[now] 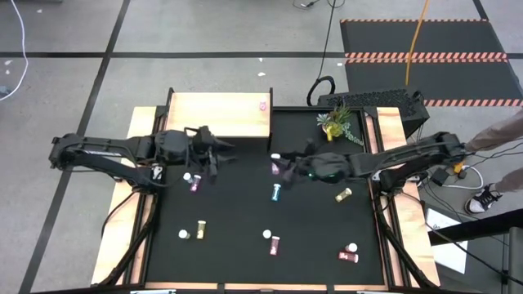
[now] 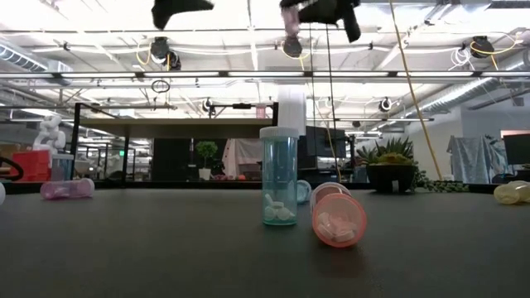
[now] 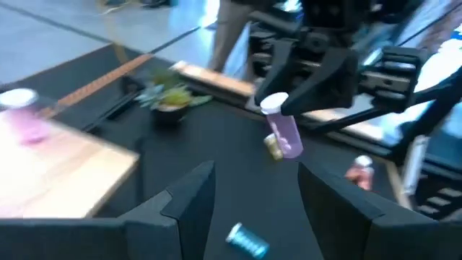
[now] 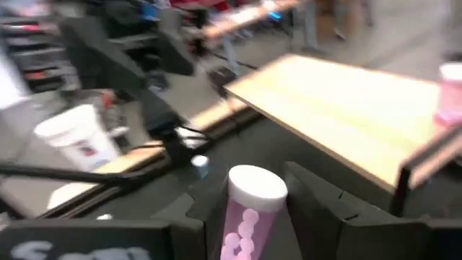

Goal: Pick and place medicine bottles onto shelf by color
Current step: Put the right pink pill bottle on the shelf aligned with the other pink pill bottle

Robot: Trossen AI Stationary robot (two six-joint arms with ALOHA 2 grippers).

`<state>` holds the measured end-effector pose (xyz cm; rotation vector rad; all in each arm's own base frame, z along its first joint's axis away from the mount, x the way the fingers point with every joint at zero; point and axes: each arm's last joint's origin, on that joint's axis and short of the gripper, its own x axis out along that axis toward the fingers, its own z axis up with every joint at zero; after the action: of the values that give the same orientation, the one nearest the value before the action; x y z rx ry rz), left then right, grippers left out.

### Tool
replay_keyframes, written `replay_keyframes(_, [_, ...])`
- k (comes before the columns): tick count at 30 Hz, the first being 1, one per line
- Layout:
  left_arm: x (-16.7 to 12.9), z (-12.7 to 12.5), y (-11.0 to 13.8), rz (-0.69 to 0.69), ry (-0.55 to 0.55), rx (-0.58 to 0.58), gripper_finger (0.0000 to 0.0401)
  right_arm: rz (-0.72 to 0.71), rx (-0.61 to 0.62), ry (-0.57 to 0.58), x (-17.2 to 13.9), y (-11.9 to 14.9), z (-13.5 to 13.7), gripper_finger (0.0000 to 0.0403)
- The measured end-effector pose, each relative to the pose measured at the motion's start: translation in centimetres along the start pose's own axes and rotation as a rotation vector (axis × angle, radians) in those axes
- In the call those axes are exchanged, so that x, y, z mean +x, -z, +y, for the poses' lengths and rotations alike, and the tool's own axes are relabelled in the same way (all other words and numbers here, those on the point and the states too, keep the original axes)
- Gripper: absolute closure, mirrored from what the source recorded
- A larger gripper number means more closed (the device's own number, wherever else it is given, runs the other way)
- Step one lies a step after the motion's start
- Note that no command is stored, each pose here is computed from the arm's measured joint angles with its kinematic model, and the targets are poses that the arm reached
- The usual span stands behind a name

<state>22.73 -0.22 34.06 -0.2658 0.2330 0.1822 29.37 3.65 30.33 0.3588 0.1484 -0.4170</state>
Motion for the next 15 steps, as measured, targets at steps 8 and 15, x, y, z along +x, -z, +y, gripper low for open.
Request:
replay_keyframes(8, [3.6,-1.0,-0.3,-0.108,0.152,-0.056,0.0178,-0.09,-0.174,-0.228,-2.0,-1.0,-0.5,0.029])
replay_keyframes(15, [5.6,-1.6,-0.3,-0.114,0.235,-0.101,0.0114,-0.139,-0.26,-0.322,-2.0,-3.0,-0.1,0.0287])
